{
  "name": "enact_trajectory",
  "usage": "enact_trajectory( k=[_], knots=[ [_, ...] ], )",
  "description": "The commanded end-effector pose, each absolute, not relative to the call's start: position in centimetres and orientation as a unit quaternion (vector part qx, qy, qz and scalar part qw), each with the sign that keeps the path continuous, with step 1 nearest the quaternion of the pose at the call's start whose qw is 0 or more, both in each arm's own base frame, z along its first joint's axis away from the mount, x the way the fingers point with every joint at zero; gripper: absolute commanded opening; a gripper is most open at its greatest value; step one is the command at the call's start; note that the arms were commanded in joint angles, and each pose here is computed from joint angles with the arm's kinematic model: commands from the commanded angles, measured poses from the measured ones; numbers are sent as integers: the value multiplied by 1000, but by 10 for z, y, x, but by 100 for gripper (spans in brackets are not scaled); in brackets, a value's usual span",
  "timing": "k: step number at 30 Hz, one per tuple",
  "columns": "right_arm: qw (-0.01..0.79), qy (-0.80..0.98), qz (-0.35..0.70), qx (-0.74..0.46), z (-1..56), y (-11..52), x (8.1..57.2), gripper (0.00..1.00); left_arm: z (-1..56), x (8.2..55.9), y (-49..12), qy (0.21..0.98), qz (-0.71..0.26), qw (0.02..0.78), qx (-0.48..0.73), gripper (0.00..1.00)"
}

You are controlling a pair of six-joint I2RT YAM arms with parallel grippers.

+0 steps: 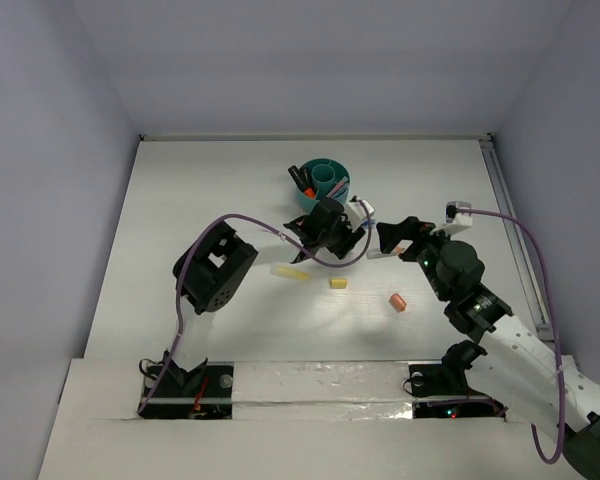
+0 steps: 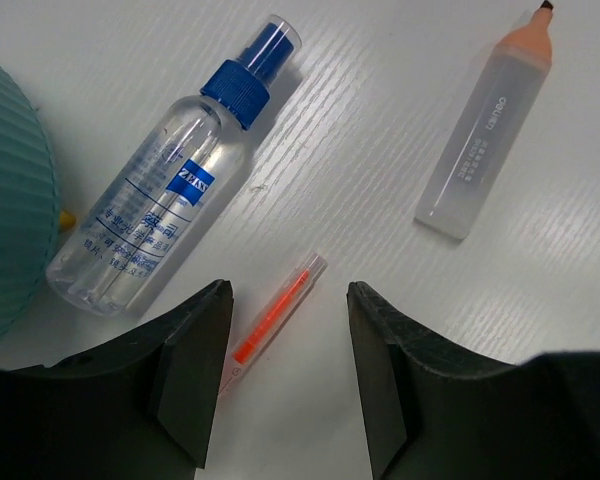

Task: Sort the stationery into containers
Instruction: Pick up the pen from the center of the board.

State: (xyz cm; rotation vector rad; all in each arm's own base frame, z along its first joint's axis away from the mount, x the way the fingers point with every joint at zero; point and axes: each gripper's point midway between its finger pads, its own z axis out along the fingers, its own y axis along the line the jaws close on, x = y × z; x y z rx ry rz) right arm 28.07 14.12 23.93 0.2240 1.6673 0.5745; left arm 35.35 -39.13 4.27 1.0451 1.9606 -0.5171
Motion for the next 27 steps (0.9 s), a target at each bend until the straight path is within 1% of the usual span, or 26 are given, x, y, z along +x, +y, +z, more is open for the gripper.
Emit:
enact_trajectory(
  k=[1, 9, 11, 16, 21, 22, 25, 27],
  knots=[
    [642, 714, 261, 102, 254, 143, 282, 100, 59, 365, -399, 766, -196, 436, 428, 47],
    [641, 714, 262, 99, 253, 144, 283, 100, 39, 369, -394, 777, -170, 419, 438, 46],
    [640, 716, 262, 98, 253, 145, 283, 100, 33, 371, -393, 780, -162, 417, 438, 44],
    [640, 716, 260, 98, 252, 145, 284, 100, 23, 374, -393, 784, -152, 408, 442, 34],
    [640, 717, 259, 98, 251, 145, 284, 100, 22, 377, -391, 785, -143, 410, 441, 26],
    [640, 717, 259, 98, 251, 145, 284, 100, 23, 377, -391, 785, -143, 411, 441, 23],
    [640, 717, 258, 99, 251, 144, 285, 100, 22, 377, -389, 786, -139, 411, 439, 19],
    [640, 717, 258, 99, 251, 145, 285, 100, 20, 377, -387, 787, -138, 409, 440, 19]
  ],
)
